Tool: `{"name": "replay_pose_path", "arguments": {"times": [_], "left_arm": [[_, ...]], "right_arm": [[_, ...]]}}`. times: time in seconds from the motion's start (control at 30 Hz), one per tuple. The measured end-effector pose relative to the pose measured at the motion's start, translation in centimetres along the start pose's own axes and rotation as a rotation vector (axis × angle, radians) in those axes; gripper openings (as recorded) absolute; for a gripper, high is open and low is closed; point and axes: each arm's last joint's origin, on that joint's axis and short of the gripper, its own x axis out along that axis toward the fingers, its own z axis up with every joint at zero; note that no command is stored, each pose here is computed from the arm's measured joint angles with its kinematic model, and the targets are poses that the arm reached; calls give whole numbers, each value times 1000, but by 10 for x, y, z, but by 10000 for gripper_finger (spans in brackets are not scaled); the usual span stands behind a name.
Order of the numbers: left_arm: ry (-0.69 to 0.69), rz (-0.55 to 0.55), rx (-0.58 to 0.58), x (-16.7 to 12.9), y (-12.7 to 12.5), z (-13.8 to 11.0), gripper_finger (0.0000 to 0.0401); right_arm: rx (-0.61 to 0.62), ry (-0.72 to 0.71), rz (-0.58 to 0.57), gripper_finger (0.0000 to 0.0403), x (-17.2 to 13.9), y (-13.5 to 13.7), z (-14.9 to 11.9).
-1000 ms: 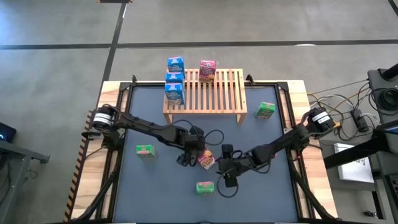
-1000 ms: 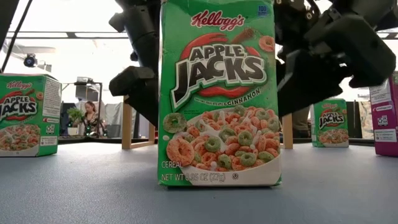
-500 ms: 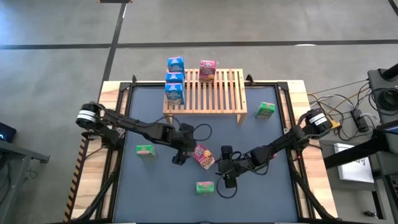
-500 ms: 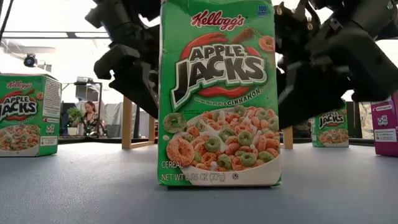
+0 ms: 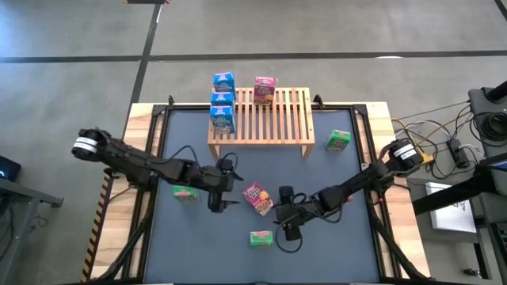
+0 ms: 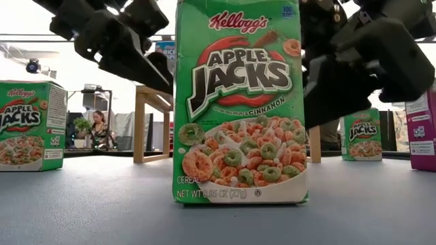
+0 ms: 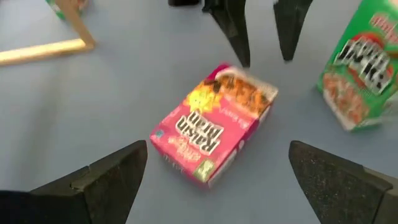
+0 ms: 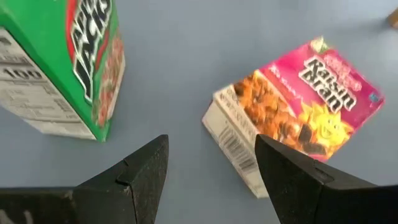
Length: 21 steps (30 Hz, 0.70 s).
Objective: Stack cereal on shelf
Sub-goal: Put the left pink cereal box on the shelf aligned with the other pink cereal box
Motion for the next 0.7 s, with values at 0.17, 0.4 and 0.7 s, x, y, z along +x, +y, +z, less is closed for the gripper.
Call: {"name": "replay_pose_path", "arguments": {"times": [0.17,0.4,0.7], "left_arm": [[-59,-4,-21,-1,-2,-5,374],[-78,-4,-41,1,-2,-9,374],[-79,-4,-55,2,-2,-9,374]], "right_arm": [[-7,-9,-7,231,0,-1,1],[16,15,-25,231,6,-6,-3],[33,44,-16,231,8,-6,-6]]}}
